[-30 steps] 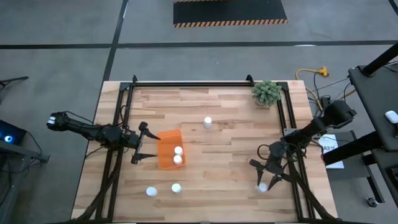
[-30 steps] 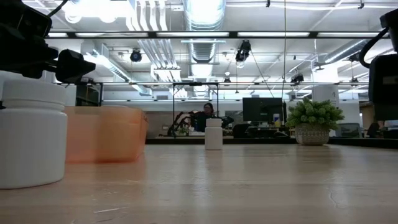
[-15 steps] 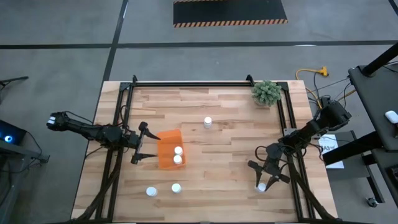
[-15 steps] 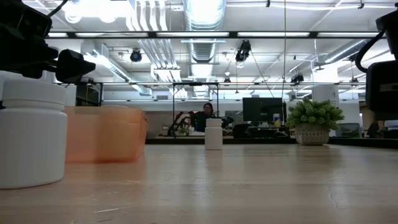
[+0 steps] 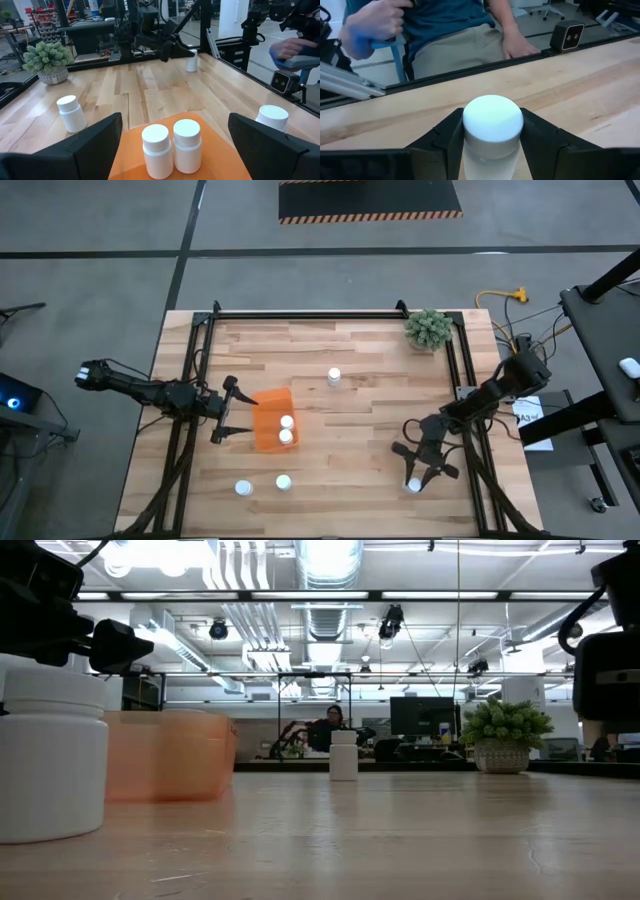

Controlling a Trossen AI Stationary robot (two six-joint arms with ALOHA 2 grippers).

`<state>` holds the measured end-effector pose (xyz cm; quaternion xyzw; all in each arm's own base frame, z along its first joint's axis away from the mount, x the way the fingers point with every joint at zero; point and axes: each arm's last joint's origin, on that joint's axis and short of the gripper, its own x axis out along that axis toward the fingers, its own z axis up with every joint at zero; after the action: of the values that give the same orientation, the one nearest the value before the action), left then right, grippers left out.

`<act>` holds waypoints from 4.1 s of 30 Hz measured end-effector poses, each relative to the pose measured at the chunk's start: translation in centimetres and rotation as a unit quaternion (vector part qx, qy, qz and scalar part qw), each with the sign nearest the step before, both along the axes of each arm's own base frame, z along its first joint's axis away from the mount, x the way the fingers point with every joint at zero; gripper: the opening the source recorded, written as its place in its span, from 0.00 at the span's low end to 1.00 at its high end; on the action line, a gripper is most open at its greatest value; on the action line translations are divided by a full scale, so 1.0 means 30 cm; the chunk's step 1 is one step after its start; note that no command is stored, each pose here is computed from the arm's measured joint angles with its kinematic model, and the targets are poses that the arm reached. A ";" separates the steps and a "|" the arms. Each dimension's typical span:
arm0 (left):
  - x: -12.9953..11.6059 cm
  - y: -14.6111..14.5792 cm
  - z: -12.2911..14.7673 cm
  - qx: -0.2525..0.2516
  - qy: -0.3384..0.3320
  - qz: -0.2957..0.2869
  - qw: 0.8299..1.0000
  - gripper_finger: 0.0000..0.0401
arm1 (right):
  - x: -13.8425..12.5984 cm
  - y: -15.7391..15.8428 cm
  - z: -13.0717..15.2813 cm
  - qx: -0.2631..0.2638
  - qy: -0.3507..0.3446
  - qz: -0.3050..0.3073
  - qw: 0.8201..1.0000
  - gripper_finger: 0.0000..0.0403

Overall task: Pick and place pill bottles into a basket
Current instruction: Put the white medicine bottle into the orange bin

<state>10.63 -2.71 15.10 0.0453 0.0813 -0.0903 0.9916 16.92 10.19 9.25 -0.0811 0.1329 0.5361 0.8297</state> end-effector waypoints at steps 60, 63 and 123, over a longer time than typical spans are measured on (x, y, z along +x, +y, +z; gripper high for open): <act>0.000 0.000 0.000 0.000 0.000 0.000 1.000 0.86 | 0.723 -0.283 0.312 -0.004 0.009 -0.605 0.796 0.37; 0.000 0.000 -0.001 0.000 0.001 0.000 1.000 0.86 | 0.766 -0.281 0.307 -0.014 0.005 -0.591 0.806 0.37; 0.000 0.000 0.000 0.000 0.000 0.000 1.000 0.86 | 0.928 -0.409 0.202 0.022 -0.054 -0.438 0.897 0.37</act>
<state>10.63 -2.71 15.10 0.0453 0.0815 -0.0903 0.9915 44.75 -2.09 15.32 -0.0254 0.0986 0.1157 0.9880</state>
